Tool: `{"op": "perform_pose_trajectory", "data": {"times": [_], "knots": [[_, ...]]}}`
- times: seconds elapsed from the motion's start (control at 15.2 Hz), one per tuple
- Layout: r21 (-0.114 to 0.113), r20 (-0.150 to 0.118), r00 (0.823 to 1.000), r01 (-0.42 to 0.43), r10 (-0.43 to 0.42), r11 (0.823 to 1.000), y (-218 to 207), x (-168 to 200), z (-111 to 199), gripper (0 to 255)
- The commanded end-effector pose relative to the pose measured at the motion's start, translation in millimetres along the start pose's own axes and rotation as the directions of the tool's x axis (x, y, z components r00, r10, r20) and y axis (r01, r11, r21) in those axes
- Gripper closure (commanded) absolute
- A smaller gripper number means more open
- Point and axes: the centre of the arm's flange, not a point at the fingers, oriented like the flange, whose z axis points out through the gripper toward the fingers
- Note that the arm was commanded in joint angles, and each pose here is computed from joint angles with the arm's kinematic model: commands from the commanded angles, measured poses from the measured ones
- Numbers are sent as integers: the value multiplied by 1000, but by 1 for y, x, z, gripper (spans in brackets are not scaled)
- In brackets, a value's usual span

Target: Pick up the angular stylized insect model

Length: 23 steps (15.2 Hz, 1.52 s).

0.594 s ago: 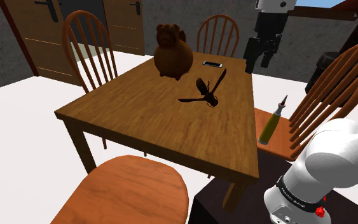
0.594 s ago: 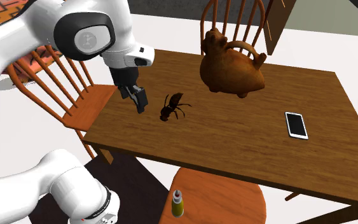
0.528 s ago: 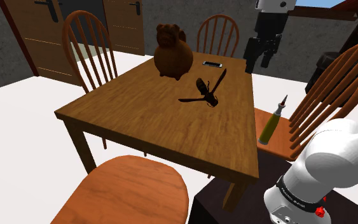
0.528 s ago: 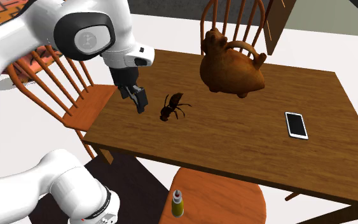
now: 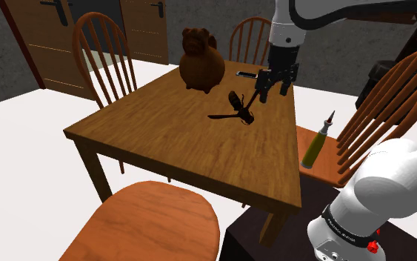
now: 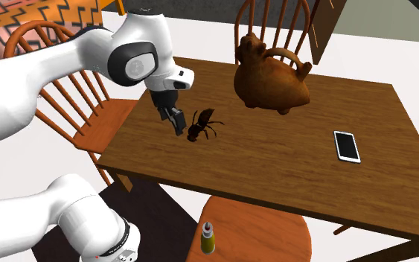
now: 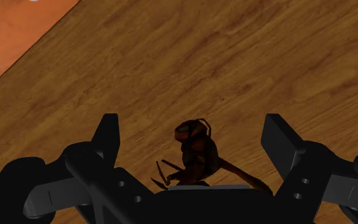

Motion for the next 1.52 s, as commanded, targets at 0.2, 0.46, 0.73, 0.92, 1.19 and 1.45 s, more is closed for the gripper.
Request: {"op": "perform_pose_trajectory", "data": {"times": [0.2,0.46,0.73,0.92,1.19,1.45], "knots": [[-30,-19,998,-68,68,997,-16,38,50,0],[-47,-30,994,-109,108,993,-24,63,85,0],[-47,-30,994,-109,108,993,-26,63,106,0],[-47,-30,994,-109,108,993,-27,63,120,0],[-47,-30,994,-109,108,993,-27,63,120,255],[-47,-30,994,-109,108,993,-27,63,120,255]]}}
